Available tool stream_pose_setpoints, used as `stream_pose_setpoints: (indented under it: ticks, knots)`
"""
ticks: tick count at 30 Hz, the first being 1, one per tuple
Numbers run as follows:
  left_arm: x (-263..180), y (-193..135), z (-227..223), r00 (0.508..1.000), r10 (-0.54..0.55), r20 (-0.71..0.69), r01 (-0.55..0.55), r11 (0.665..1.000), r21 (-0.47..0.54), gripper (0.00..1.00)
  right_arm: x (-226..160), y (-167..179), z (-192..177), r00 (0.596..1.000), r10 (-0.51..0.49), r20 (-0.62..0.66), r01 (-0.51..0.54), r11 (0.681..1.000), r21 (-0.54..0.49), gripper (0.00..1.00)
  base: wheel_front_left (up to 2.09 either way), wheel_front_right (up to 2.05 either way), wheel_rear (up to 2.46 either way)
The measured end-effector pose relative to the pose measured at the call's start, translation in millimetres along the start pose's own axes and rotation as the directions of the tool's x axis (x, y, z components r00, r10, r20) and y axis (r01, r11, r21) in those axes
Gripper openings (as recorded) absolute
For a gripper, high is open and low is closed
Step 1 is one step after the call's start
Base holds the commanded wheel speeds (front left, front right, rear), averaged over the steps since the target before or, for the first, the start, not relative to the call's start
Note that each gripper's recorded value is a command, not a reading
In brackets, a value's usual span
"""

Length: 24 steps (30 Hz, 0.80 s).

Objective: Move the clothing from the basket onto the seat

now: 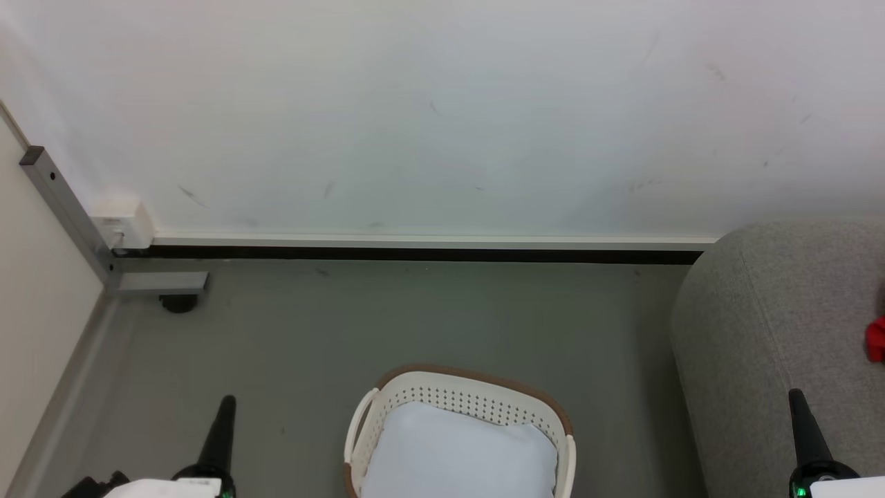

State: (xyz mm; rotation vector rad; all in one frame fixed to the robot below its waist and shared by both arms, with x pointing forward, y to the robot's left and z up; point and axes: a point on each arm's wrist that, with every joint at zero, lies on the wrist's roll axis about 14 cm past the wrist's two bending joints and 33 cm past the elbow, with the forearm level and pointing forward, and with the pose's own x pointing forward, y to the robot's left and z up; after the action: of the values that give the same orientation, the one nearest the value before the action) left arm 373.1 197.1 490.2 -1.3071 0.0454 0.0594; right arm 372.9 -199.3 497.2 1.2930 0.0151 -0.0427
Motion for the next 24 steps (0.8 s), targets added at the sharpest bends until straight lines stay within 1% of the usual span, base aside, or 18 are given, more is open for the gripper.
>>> stream_pose_setpoints:
  ticks: [10, 24]
  knots:
    - [4.2, -4.4, 1.4, 1.000, -0.018, -0.003, 0.018, 0.997, -0.076, 0.00, 4.5, 2.3, 0.3, 1.000, 0.008, -0.006, -0.008, 0.996, 0.086, 0.00, 0.00, 0.00, 0.00]
    - [9.4, -9.1, 3.1, 0.999, -0.038, -0.006, 0.036, 0.982, -0.184, 0.00, 9.6, 4.7, 0.5, 1.000, 0.019, -0.013, -0.017, 0.982, 0.190, 0.00, 0.00, 0.00, 0.00]
